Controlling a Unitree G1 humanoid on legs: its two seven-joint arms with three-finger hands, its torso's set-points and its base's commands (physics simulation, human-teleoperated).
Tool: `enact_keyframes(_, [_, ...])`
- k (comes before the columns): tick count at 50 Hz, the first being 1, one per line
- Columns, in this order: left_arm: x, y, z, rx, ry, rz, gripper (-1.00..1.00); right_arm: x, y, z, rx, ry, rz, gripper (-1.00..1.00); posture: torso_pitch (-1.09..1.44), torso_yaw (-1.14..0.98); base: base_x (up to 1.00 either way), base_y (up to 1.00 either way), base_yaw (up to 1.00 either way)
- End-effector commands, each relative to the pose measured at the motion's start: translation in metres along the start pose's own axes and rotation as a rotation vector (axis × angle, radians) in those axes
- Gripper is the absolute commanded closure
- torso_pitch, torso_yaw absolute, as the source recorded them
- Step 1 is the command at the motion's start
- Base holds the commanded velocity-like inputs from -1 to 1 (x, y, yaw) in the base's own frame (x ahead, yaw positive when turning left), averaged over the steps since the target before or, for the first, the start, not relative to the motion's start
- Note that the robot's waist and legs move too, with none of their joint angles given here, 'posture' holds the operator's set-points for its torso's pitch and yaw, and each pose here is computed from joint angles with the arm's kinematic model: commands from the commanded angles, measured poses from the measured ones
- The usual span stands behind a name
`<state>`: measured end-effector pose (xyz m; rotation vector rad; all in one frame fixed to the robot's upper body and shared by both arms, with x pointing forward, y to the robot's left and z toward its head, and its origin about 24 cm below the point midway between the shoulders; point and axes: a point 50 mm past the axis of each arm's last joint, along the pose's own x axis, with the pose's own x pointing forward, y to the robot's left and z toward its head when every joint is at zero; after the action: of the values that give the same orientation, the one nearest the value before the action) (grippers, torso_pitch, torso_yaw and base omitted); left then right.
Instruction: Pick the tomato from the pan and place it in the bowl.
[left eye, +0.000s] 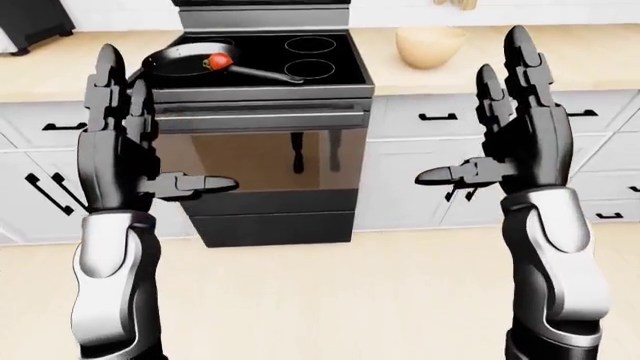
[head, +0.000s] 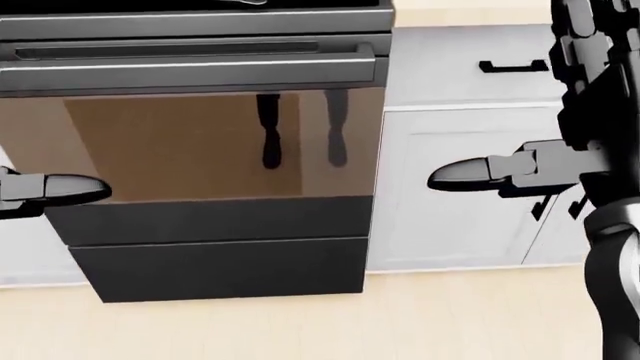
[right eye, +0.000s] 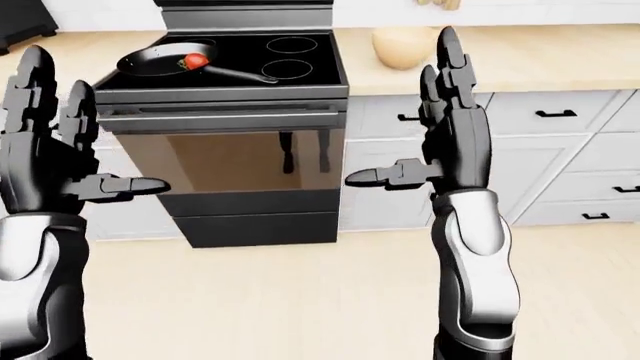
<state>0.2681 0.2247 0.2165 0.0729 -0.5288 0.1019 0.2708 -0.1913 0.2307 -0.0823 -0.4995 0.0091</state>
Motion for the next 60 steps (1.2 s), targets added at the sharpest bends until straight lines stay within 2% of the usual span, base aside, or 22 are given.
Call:
enact_keyframes(1, [0.004, 0.001, 0.015, 0.005, -0.077, -0.001, -1.00, 0.003, -0.001, 0.015, -0.011, -0.073, 0.005, -1.00, 0.00, 0.00, 0.00, 0.00, 0.00])
enact_keyframes(11, [0.008, 0.010, 0.021, 0.007, -0.085, 0.024, -1.00, 0.004, -0.002, 0.021, -0.015, -0.084, 0.013, -1.00, 0.00, 0.00, 0.05, 0.08, 0.00])
enact_keyframes(60, [0.005, 0.010, 0.021, -0.001, -0.080, 0.026, -1.00, 0.002, 0.002, 0.025, -0.007, -0.076, 0.037, -1.00, 0.00, 0.00, 0.27, 0.34, 0.00])
